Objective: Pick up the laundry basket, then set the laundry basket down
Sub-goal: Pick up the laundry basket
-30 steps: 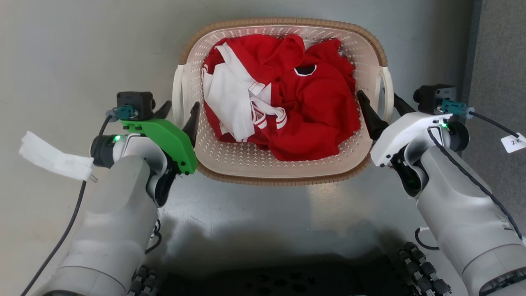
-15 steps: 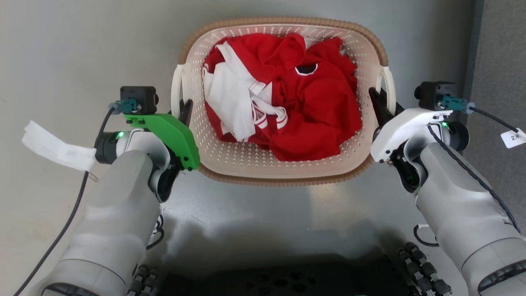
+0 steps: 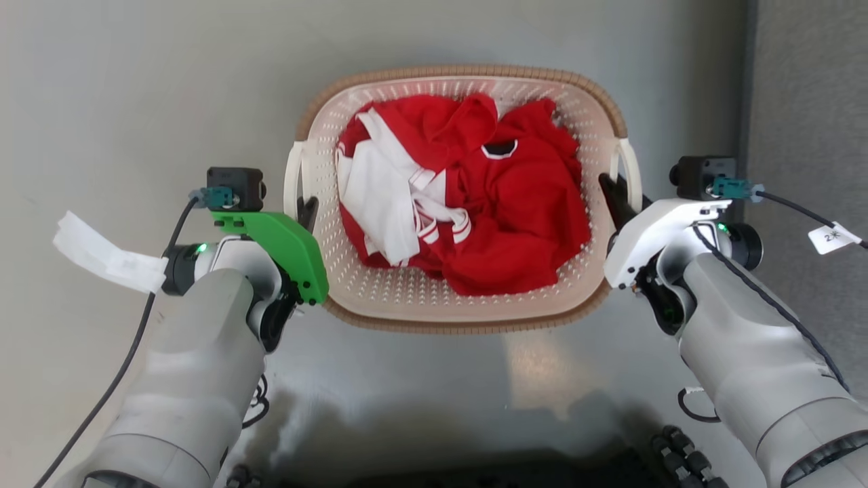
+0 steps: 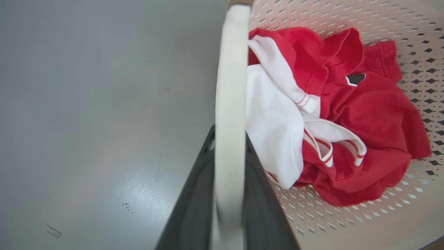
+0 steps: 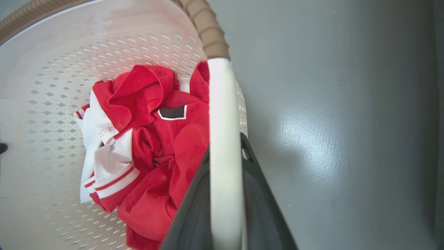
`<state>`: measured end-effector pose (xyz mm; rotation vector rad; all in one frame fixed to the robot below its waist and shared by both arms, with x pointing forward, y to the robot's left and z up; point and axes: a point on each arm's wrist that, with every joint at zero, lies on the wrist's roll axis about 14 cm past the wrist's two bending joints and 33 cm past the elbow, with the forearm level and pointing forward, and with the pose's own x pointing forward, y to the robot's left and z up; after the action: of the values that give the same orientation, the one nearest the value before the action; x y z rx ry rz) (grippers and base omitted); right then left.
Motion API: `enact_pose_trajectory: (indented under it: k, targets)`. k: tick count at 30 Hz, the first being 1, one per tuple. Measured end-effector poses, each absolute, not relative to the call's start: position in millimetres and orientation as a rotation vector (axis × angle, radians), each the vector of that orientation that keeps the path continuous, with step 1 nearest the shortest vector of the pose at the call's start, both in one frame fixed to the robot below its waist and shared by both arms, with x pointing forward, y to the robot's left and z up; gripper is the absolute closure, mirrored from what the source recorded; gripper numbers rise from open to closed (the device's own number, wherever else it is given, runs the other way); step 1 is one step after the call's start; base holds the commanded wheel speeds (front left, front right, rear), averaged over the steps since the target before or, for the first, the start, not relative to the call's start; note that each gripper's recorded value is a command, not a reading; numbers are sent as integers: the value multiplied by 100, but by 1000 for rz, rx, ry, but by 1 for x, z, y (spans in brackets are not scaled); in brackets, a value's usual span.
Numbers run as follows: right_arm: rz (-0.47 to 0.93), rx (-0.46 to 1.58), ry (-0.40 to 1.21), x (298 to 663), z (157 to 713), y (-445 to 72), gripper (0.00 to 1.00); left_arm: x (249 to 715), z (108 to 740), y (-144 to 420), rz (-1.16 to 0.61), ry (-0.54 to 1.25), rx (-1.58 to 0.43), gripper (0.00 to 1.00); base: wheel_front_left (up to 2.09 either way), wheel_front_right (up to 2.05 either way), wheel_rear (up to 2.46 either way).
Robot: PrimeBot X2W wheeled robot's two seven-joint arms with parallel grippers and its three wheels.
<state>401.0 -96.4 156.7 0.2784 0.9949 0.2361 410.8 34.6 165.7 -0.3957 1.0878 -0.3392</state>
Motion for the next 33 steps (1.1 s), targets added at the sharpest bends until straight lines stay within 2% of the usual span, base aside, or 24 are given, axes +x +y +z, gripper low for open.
enact_pose_trajectory:
  k: [15,33]
  targets:
    - [235,253,975,404,210,-102,100,402,215,30,-352,1058,-395,100,0,0,0]
    - [213,236,1001,368,265,-111,100,370,271,24,-385,1043,-386,100,0,0,0]
